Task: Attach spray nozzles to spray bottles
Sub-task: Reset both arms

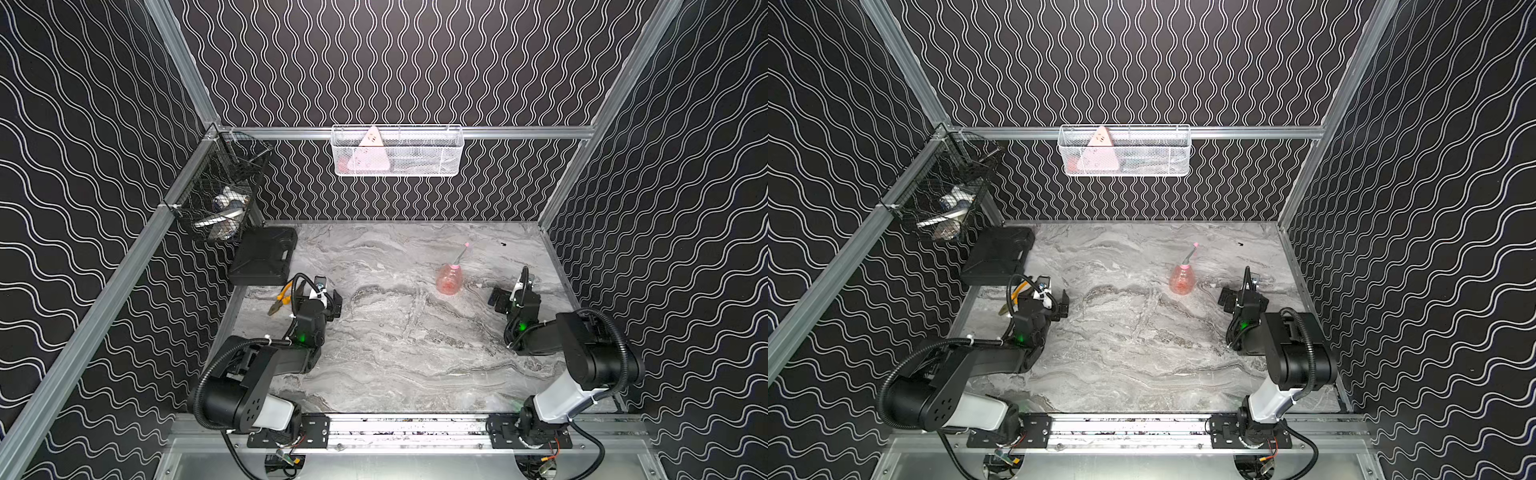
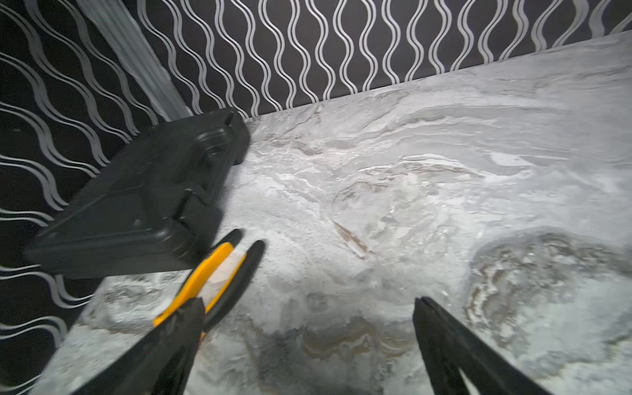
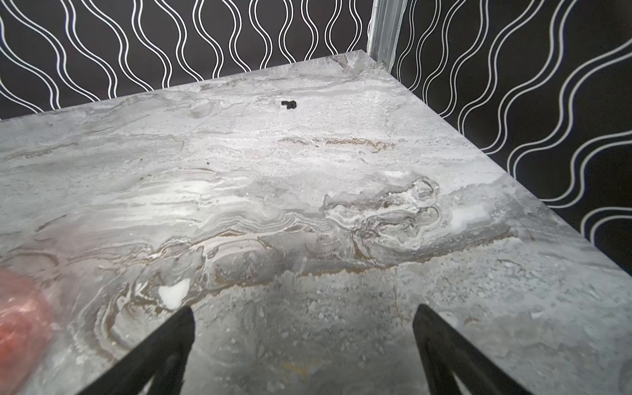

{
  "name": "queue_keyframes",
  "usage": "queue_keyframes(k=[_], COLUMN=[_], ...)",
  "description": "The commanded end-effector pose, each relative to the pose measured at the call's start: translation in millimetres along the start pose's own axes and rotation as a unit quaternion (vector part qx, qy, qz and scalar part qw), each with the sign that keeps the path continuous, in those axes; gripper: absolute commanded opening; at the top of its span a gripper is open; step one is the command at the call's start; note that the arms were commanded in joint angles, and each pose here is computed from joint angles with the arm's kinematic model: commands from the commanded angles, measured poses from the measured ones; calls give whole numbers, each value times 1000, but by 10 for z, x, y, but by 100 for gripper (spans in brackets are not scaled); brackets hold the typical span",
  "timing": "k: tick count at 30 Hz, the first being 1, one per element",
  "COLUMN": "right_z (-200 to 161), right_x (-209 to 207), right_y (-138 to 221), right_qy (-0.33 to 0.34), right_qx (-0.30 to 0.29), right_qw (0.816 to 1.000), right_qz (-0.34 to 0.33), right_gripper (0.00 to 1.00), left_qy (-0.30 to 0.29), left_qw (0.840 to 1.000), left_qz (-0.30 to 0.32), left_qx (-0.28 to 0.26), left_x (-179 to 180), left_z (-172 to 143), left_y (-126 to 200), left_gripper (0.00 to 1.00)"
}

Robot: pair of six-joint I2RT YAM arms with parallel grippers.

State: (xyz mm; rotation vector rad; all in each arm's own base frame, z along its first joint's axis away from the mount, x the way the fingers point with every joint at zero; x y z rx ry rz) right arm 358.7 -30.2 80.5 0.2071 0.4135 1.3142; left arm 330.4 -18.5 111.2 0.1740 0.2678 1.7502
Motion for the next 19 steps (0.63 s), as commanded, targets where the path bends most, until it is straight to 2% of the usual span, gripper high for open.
queue_keyframes(k=[1,5,8,11,13,19], right_z=[102,108,102,98,101,97], right_x=[22,24,25,25,22,30], right_y=[-11,-11,-14,-12,-17,-22], right_qy=[-3,-4,-4,-4,-2,-5], right_qx=[-24,-25,-23,-22,-22,-20], right_qw=[1000,1000,1000,1000,1000,1000], right_qz=[10,11,11,11,10,14], right_gripper=[99,99,99,99,99,99], left_qy=[38,59,62,46,46,46], left_qw=[998,996,998,999,999,999], left_qz=[-9,-4,-14,-28,-28,-11], left_qx=[-47,-71,-21,2,-10,6], left_x=[38,148,122,51,56,76], left_z=[54,-61,-101,-109,-95,-97], left_y=[-21,-31,-147,-244,-236,-292], left_gripper=[99,99,99,99,99,99])
Point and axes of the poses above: each gripper's point midway between its finger pads, its own y axis back along the fingers, its own x axis along the line the jaws close on, z = x × y, the point moved 4 cm from there along y, back along the fingers, and after that the axes turned 14 degrees about y, right-handed, at the moved point
